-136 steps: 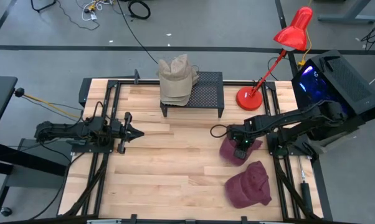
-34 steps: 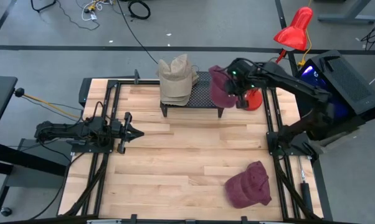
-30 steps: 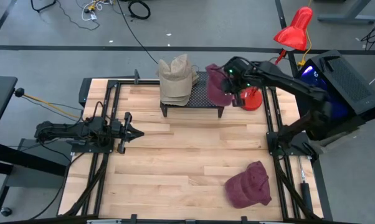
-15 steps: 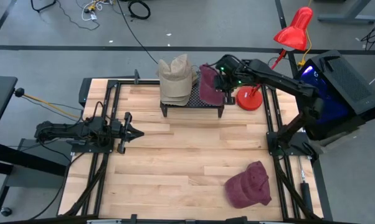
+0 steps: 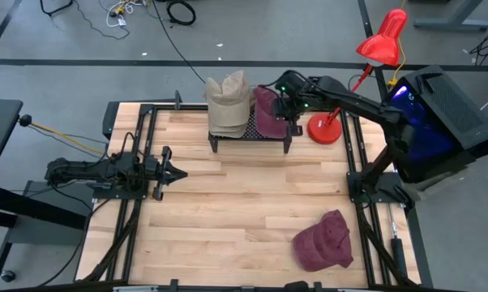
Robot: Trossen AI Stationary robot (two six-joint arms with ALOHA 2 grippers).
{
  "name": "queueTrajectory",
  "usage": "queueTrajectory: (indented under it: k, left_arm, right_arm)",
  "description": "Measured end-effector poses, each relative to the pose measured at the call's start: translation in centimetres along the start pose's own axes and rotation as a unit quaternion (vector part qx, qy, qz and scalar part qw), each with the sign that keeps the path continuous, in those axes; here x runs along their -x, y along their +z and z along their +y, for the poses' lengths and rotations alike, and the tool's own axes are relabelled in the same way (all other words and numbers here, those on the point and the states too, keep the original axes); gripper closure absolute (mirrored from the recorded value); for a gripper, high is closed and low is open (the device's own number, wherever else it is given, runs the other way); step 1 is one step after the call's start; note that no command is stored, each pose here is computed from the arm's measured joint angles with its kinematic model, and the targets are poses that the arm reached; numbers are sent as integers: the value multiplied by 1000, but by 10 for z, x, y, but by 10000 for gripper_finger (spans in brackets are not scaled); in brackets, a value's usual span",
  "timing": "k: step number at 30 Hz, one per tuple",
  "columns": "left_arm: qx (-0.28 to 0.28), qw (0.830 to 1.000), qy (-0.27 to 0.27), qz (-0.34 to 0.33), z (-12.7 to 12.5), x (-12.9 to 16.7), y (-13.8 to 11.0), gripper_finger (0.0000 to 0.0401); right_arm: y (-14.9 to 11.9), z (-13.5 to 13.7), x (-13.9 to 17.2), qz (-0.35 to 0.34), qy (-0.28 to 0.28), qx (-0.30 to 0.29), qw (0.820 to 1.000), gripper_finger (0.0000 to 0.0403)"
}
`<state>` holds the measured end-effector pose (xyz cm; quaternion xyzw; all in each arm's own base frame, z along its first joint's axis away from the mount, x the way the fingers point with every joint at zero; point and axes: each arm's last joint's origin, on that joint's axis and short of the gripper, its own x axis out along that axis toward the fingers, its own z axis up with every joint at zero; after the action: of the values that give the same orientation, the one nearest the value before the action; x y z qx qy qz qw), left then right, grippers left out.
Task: Pick & Place hat
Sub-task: Put the top red cap on the shelf, then stack the red cap on top of the other red cap on the shelf
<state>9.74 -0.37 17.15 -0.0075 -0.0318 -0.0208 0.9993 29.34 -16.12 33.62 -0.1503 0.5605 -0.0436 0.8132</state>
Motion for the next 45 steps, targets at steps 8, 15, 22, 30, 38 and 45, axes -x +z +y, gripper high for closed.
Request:
queueTrajectory:
  k: [8, 15, 22, 30, 38, 45]
  left_arm:
    - [0, 1000, 0, 0, 0, 0, 0, 371]
    - [0, 1000, 0, 0, 0, 0, 0, 371]
    - [0, 1000, 0, 0, 0, 0, 0, 371]
    - [0, 1000, 0, 0, 0, 0, 0, 371]
    - [0, 1000, 0, 0, 0, 0, 0, 371]
    - [0, 1000, 0, 0, 0, 0, 0, 371]
  right_arm:
    - [0, 0, -4, 7, 5, -8, 1000, 403]
    - [1, 0, -4, 5, 4, -27, 1000, 374]
    - [5, 0, -4, -37, 29, -42, 998, 322]
    - [6, -1, 7, -66, 19, -65, 996, 240]
    - [4, 13, 46, -104, -8, -70, 992, 187]
    - [8, 43, 78, -139, 1, -78, 987, 186]
